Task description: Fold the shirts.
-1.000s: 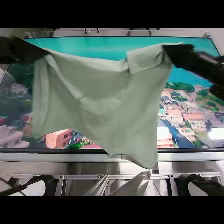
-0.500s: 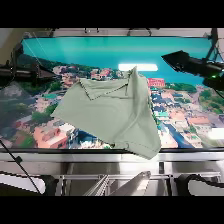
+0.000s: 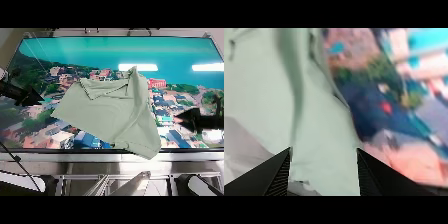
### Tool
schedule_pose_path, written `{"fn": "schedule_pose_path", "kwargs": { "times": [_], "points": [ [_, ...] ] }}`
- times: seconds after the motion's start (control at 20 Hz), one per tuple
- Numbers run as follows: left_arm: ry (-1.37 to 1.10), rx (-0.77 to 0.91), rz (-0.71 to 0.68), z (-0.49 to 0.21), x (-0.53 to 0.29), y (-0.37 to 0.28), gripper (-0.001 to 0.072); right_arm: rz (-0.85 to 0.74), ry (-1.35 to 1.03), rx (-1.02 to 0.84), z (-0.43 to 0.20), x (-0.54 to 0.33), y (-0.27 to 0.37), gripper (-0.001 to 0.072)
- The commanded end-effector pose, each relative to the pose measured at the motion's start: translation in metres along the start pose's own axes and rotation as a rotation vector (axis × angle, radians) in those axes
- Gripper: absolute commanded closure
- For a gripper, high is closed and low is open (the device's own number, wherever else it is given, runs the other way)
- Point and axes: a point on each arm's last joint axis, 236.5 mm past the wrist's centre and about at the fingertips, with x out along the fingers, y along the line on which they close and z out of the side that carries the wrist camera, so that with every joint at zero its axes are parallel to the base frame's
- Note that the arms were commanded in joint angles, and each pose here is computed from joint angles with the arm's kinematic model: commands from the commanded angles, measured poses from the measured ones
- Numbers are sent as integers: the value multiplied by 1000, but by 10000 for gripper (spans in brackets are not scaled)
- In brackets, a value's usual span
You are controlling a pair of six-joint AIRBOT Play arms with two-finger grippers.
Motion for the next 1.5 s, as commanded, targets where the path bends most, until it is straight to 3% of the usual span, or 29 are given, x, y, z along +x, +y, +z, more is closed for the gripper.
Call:
{"fn": "schedule_pose_path", "kwargs": {
  "times": [0.0,0.2,0.45,0.5,0.55,0.6,1.05,1.2,1.25,1.3,1.35,1.45],
  "points": [
    [-15,-24,123,5,0,26,389,-131,33,213,-64,22,-58,239],
    [-45,-22,135,12,0,29,389,-125,77,266,-105,60,-73,239],
    [-87,-2,152,25,4,27,388,-122,65,201,-104,90,-62,254],
    [-77,3,154,25,9,26,372,-93,72,179,-106,96,-53,316],
    [-56,3,148,24,16,26,372,-62,81,155,-108,102,-44,441],
    [-25,2,140,21,26,26,372,-38,87,142,-109,105,-37,466],
    [218,32,99,2,121,22,372,13,91,128,-110,107,-24,467],
    [322,69,17,-17,137,2,373,83,98,115,-111,106,-7,468],
    [335,106,-31,-20,137,-11,394,127,111,93,-113,104,4,556],
    [340,148,-90,-21,133,-27,661,177,134,54,-115,99,18,690],
    [337,188,-159,-21,123,-48,697,244,156,-8,-115,89,37,690],
    [291,244,-324,-17,84,-99,697,394,149,-140,-100,50,88,691]
  ]
}}
